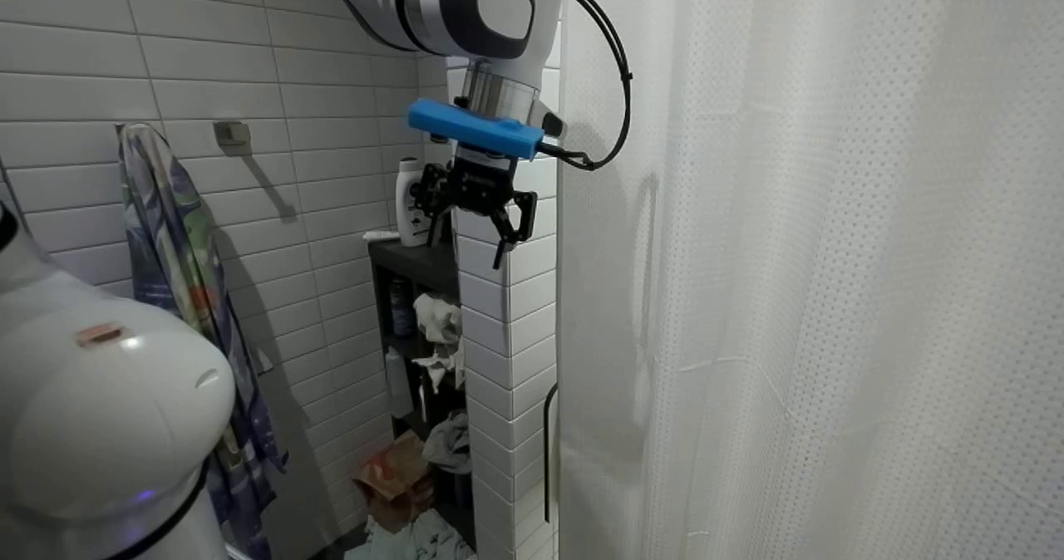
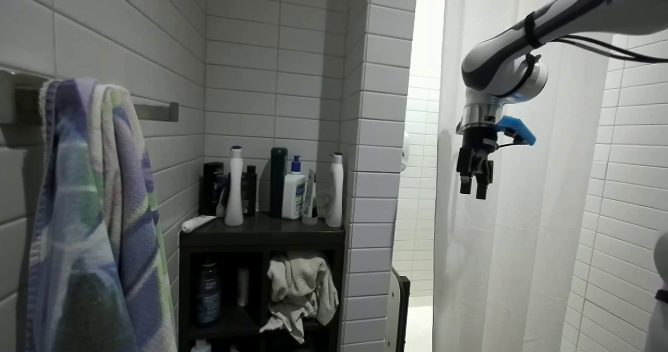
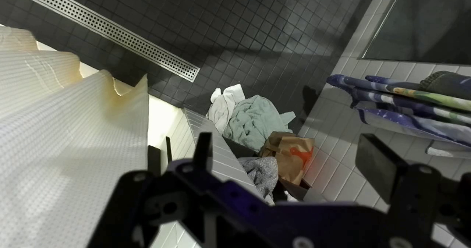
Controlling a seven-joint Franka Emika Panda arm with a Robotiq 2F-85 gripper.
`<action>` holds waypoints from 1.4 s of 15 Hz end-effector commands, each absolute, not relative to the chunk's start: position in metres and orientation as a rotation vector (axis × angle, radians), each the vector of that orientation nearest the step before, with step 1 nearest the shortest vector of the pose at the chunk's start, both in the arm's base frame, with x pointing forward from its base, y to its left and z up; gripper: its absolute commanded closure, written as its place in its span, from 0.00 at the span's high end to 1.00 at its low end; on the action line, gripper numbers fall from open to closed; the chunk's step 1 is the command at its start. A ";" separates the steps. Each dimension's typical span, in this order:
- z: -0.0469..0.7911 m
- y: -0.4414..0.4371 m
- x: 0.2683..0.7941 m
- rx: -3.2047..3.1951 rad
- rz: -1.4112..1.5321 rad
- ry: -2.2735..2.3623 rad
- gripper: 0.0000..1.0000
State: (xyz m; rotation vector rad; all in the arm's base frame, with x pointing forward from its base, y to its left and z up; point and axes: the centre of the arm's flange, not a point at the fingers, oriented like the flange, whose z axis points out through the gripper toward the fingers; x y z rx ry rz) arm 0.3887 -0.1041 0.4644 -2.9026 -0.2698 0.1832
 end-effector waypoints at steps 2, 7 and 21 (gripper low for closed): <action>0.464 -0.104 0.389 -2.903 0.183 -0.270 1.00; 0.464 -0.104 0.389 -2.903 0.183 -0.270 1.00; 0.457 -0.068 0.390 -2.864 0.191 -0.301 1.00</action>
